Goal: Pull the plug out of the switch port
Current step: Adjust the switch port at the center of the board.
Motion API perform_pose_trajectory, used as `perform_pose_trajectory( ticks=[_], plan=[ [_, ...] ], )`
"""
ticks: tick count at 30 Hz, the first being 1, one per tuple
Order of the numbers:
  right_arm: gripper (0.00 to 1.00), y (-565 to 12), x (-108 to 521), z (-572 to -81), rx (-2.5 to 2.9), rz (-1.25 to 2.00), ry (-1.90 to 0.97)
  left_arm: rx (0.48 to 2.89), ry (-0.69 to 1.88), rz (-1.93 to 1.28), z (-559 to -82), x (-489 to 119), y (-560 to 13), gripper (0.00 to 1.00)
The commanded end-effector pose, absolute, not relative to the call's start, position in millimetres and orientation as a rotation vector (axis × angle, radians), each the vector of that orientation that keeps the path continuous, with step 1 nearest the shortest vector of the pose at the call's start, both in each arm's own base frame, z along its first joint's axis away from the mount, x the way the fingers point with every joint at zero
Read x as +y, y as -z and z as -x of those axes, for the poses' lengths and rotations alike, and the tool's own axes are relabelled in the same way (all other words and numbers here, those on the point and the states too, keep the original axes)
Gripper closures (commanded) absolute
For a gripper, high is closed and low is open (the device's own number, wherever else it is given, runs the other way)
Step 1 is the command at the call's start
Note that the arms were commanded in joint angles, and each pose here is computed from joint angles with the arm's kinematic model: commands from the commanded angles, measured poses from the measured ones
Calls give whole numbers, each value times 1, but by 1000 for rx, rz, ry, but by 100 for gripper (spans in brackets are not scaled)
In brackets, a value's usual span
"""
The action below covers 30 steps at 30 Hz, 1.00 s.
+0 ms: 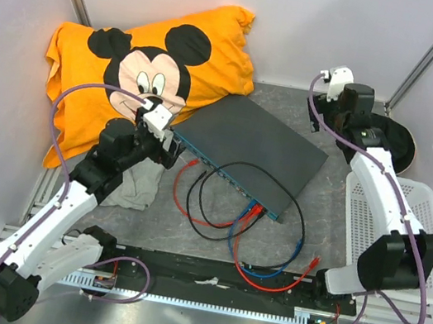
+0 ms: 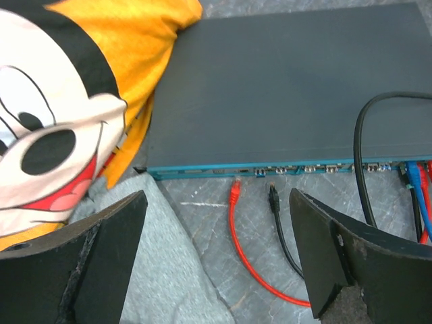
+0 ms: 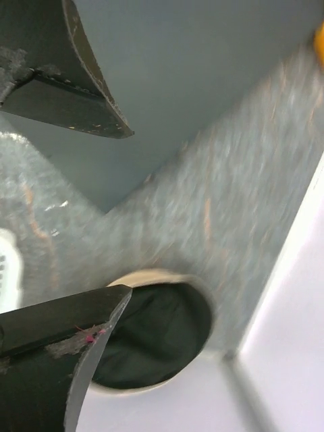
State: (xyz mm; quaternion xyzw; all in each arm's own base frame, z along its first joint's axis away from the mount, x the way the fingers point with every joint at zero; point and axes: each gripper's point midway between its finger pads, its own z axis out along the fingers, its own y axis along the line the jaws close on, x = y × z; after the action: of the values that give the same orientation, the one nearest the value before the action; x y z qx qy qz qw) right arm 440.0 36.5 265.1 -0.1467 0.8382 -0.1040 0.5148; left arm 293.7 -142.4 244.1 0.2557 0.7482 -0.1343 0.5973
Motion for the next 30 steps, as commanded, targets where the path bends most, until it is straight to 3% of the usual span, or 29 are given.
perform_pose_trajectory(
  ticks=[1,4,8,13,17,24,30],
  plan=[
    [2,-284,103,-443,1926,706,-47,1783,404,-552,-290,-152,-243,6],
    [2,-272,156,-429,1902,902,-261,1860,500,-605,-279,-165,-236,8],
    [2,-227,185,-427,2019,980,-305,1920,555,-510,-272,-164,-220,7],
    [2,-179,189,-432,2218,851,-373,1938,713,-450,-275,-185,-209,9],
    [2,-153,190,-440,2348,765,-382,2002,650,-339,-285,-175,-188,9],
    [2,-143,176,-447,2381,682,-269,2063,600,-294,-297,-170,-169,14],
    [2,-147,147,-469,2377,612,-161,2281,562,-212,-322,-176,-126,16]
  ],
)
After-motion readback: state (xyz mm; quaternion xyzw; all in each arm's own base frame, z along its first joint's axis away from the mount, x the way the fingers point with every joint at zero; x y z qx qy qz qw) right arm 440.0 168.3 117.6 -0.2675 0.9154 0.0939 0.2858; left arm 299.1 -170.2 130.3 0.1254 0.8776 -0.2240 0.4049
